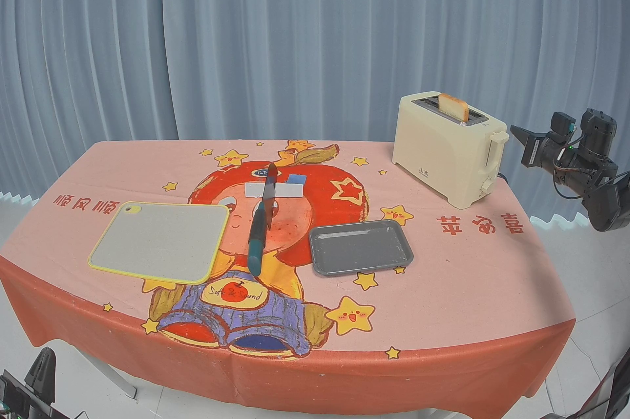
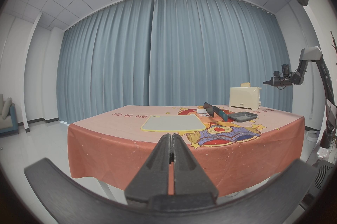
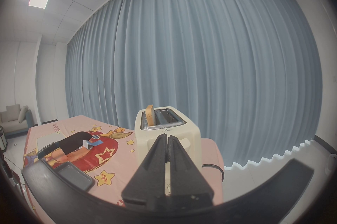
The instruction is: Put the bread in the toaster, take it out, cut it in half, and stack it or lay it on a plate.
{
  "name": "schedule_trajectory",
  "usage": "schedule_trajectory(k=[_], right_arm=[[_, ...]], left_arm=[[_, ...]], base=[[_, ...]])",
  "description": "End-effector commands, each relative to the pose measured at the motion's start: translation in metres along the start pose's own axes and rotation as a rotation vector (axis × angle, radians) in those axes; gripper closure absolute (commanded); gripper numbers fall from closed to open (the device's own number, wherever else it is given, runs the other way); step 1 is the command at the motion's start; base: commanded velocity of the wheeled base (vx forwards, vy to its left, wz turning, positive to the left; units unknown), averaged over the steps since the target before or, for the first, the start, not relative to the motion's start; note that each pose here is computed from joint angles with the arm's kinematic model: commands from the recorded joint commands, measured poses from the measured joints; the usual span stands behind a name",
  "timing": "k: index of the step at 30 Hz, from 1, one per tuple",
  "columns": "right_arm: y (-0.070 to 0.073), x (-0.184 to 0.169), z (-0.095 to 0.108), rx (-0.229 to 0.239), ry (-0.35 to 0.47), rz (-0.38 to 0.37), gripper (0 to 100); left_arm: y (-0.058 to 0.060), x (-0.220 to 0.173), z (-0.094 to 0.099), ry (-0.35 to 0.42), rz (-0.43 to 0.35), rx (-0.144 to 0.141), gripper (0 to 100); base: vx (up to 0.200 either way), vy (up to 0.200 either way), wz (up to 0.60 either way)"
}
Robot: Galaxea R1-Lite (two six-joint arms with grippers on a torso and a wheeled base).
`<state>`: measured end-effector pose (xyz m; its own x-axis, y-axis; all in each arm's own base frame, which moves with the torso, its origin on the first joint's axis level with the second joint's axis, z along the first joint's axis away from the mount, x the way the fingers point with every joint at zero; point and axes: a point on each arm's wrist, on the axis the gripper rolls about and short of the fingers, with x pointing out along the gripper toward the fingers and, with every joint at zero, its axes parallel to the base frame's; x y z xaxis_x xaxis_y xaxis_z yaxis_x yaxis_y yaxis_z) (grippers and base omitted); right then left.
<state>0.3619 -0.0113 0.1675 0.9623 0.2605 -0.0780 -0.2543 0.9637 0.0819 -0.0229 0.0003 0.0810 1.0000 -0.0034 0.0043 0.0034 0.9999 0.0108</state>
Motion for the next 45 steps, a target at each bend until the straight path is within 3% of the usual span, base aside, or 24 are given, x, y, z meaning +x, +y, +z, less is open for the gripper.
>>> schedule_trajectory(k=[1, 17, 30, 38, 42, 45], right_arm=[[0.000, 0.006, -0.008, 0.006, 0.020, 0.005, 100], [-0.003, 0.016, -0.025, 0.018, 0.064, 0.004, 100], [-0.006, 0.016, -0.031, -0.003, 0.083, -0.002, 100], [-0.004, 0.010, -0.010, -0.018, 0.020, -0.002, 100], [-0.003, 0.016, -0.003, -0.034, -0.057, 0.005, 100], [-0.004, 0.021, -0.009, -0.031, -0.050, 0.004, 100]], left_arm=[[0.000, 0.001, -0.005, 0.017, 0.000, 0.000, 100], [0.000, 0.001, -0.005, 0.017, 0.000, 0.000, 100], [0.000, 0.001, -0.005, 0.017, 0.000, 0.000, 100], [0.000, 0.001, -0.005, 0.017, 0.002, 0.000, 100], [0.000, 0.001, -0.005, 0.017, 0.002, 0.000, 100], [0.000, 0.001, -0.005, 0.017, 0.000, 0.000, 100]], base=[[0.000, 0.000, 0.00], [0.000, 0.000, 0.00], [0.000, 0.000, 0.00], [0.000, 0.000, 0.00], [0.000, 0.000, 0.00], [0.000, 0.000, 0.00]])
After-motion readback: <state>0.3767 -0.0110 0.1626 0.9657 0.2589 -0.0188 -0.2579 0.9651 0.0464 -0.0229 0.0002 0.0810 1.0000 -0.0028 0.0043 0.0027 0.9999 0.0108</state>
